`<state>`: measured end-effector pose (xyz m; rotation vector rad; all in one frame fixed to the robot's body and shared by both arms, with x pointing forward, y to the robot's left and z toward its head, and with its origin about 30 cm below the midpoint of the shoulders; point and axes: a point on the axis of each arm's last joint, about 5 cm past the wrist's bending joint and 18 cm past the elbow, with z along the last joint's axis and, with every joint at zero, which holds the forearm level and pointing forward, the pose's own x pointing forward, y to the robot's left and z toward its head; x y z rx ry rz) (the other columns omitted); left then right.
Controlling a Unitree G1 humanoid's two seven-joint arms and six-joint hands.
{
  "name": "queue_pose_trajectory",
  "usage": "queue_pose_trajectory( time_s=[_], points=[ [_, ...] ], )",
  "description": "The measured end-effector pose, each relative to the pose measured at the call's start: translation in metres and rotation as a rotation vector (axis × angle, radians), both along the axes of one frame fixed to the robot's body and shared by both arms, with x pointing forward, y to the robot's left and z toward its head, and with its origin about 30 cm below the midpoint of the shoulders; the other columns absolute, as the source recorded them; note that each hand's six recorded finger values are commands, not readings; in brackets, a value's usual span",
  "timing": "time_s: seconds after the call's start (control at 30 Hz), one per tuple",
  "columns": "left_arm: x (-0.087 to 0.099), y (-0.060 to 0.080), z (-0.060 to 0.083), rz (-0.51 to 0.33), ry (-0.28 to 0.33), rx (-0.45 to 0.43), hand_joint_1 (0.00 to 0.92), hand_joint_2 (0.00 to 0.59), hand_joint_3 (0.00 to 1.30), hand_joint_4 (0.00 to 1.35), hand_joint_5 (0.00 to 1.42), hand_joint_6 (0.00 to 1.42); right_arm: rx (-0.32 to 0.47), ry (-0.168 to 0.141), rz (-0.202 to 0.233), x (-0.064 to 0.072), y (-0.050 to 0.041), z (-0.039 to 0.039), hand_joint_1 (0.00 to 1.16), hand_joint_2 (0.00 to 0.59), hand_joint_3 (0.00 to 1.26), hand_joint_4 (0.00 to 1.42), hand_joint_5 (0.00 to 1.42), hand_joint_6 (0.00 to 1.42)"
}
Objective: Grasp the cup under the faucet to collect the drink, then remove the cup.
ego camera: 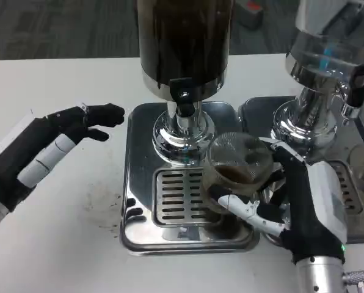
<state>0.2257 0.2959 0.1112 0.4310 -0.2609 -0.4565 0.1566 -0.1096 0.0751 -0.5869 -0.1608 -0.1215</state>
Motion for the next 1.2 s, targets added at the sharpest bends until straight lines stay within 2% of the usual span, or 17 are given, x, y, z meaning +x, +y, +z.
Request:
queue_pose_trajectory(
  time_s=[0.4, 0.6, 0.87, 1.2],
  points=[
    [-0.007, -0.003, -0.001, -0.041, -0.034, 0.046, 0.0, 0.133, 0.36, 0.3, 0.25, 0.37, -0.011, 0.001, -0.016, -0.009, -0.0095, 0.0053, 0.76, 0.214, 0.54, 0.6, 0.81, 1.1],
    [-0.014, -0.002, -0.002, -0.05, -0.042, 0.063, 0.0, 0.133, 0.35, 0.3, 0.25, 0.37, -0.024, 0.015, -0.018, -0.017, -0.0153, 0.0066, 0.77, 0.215, 0.54, 0.6, 0.81, 1.11],
    [-0.023, -0.001, -0.004, -0.059, -0.043, 0.081, 0.0, 0.133, 0.35, 0.3, 0.25, 0.37, -0.022, 0.007, -0.025, -0.025, -0.0202, 0.0142, 0.77, 0.215, 0.56, 0.6, 0.81, 1.12],
    [-0.033, -0.001, -0.004, -0.103, -0.059, 0.128, 0.0, 0.133, 0.35, 0.3, 0.24, 0.37, -0.035, 0.026, -0.028, -0.04, -0.0289, 0.0202, 0.77, 0.208, 0.56, 0.61, 0.82, 1.13]
  ],
)
